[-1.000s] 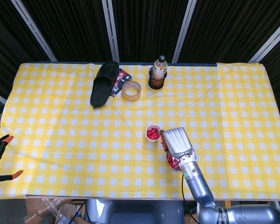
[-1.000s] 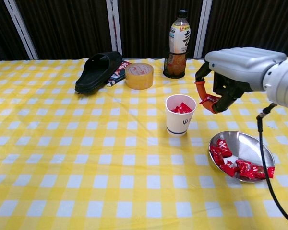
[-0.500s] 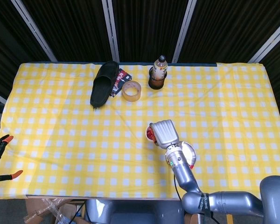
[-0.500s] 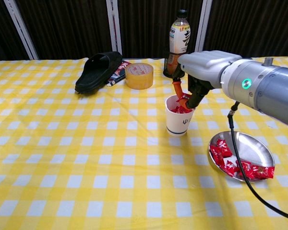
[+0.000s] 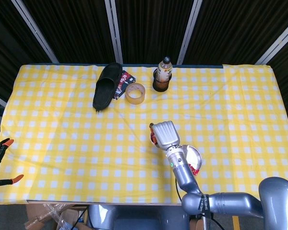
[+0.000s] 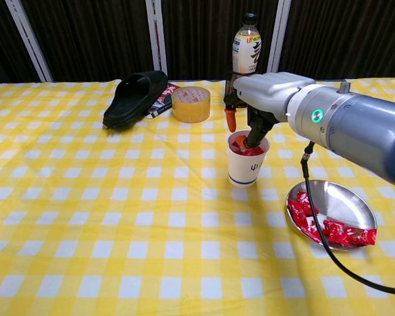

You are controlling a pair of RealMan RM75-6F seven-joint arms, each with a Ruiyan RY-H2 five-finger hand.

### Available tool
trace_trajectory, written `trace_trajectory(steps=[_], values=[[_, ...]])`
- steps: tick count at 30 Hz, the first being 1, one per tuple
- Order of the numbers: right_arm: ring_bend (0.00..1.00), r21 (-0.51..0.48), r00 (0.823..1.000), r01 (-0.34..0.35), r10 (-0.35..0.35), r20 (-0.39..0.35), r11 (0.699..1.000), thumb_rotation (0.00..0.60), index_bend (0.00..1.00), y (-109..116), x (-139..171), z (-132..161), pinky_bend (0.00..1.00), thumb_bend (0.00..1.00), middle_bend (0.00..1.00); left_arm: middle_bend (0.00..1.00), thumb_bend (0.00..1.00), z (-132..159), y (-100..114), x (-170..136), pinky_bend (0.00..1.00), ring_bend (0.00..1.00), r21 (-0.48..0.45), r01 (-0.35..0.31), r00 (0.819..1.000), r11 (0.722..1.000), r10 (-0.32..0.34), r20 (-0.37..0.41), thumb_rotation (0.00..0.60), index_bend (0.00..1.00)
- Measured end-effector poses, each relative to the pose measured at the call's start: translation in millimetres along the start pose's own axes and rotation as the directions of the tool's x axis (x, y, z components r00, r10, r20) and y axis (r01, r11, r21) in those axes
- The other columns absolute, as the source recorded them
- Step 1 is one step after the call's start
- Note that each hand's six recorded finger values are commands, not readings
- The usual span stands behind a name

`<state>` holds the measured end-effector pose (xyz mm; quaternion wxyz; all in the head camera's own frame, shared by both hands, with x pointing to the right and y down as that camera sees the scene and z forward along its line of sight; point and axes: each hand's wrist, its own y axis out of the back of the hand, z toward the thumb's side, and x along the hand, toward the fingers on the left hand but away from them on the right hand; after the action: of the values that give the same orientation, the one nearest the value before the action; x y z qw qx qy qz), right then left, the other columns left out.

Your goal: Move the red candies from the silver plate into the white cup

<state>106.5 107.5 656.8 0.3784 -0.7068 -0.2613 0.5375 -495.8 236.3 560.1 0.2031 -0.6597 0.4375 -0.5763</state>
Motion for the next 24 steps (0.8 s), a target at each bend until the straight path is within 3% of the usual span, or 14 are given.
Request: trace_trajectory(steps=[14, 24], values=[[1.00, 0.005, 0.999, 0.033, -0.033, -0.008, 0.999, 0.600, 0.40, 7.2, 13.5, -5.1, 0.98, 0.46, 0.99, 0.00, 0.03, -0.2, 0.0, 0.1, 0.00, 0.00, 0.002, -0.002, 1.000, 1.000, 0.002, 0.000, 0.600, 0.00], [1.00, 0.030, 1.000, -0.005, 0.005, 0.002, 1.000, 0.600, 0.40, -4.0, 59.7, -33.3, 0.98, 0.46, 0.99, 0.00, 0.03, 1.0, 1.1, -0.8, 0.00, 0.00, 0.004, -0.011, 1.000, 1.000, 0.011, 0.006, 0.600, 0.00]])
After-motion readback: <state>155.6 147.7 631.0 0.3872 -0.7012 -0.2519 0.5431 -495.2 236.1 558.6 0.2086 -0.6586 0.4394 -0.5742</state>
